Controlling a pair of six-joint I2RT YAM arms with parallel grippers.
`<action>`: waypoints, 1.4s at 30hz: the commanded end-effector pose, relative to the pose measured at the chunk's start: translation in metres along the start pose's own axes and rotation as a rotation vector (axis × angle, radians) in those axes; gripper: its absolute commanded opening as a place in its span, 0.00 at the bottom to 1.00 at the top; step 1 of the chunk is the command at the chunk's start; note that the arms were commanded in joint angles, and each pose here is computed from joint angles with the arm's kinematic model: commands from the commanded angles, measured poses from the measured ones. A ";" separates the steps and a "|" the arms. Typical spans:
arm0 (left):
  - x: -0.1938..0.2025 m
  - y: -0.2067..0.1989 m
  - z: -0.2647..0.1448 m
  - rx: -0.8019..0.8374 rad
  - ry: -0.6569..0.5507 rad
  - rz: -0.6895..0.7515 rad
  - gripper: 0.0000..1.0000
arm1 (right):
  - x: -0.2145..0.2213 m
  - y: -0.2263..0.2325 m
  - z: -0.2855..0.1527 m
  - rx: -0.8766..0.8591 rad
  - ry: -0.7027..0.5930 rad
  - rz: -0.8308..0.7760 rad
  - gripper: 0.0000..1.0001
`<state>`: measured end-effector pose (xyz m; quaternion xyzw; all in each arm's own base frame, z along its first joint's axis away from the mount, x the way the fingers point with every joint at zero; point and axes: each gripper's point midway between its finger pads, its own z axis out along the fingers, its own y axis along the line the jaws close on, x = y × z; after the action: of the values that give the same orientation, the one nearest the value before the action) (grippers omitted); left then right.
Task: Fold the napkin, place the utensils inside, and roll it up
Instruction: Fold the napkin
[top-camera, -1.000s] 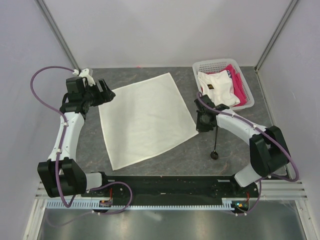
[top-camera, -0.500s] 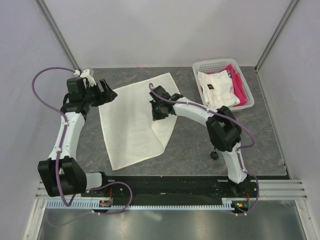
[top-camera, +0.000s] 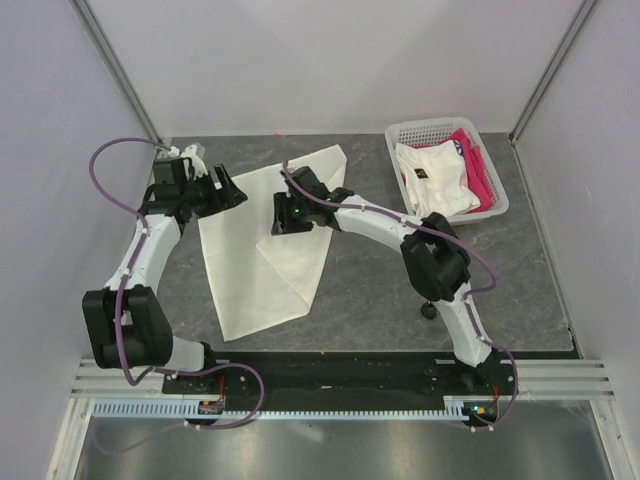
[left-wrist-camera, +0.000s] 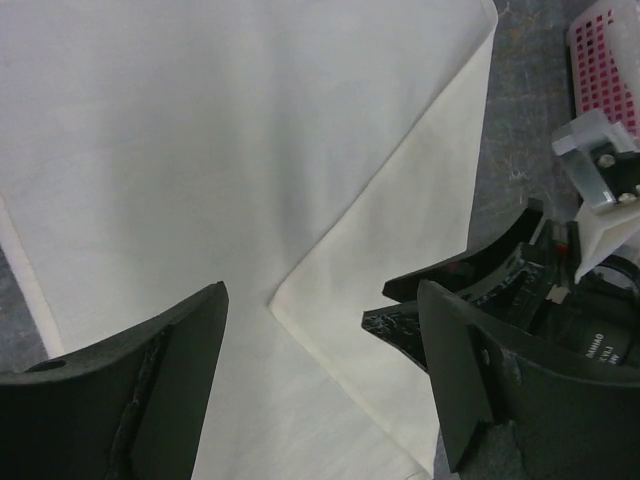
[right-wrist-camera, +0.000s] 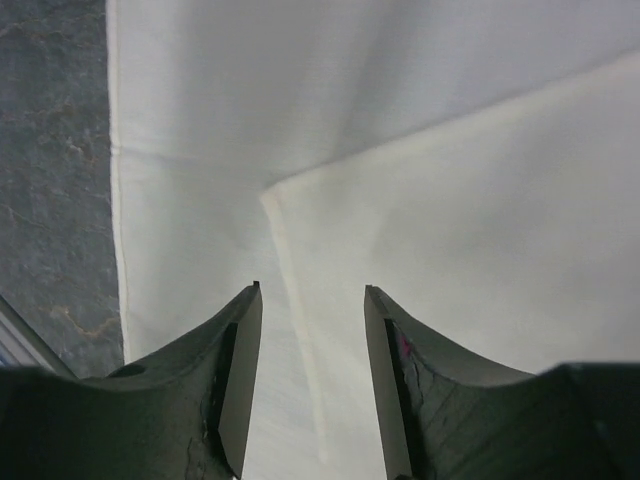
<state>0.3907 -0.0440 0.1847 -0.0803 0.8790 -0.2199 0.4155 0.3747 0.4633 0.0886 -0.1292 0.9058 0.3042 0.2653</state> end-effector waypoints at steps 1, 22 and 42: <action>0.025 -0.014 0.026 0.042 0.077 -0.012 0.83 | -0.056 -0.009 -0.080 -0.017 -0.181 0.018 0.54; 0.122 0.026 0.086 -0.210 0.321 0.031 0.53 | -0.032 -0.119 -0.264 0.182 -0.436 0.100 0.60; 0.139 0.030 0.086 -0.291 0.367 0.117 0.39 | -0.022 -0.132 -0.264 0.214 -0.416 0.117 0.61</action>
<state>0.3678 -0.0922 0.0251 -0.0577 0.9649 -0.0955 0.2378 0.3385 0.2041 0.2072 0.0149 0.8719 0.2441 0.4243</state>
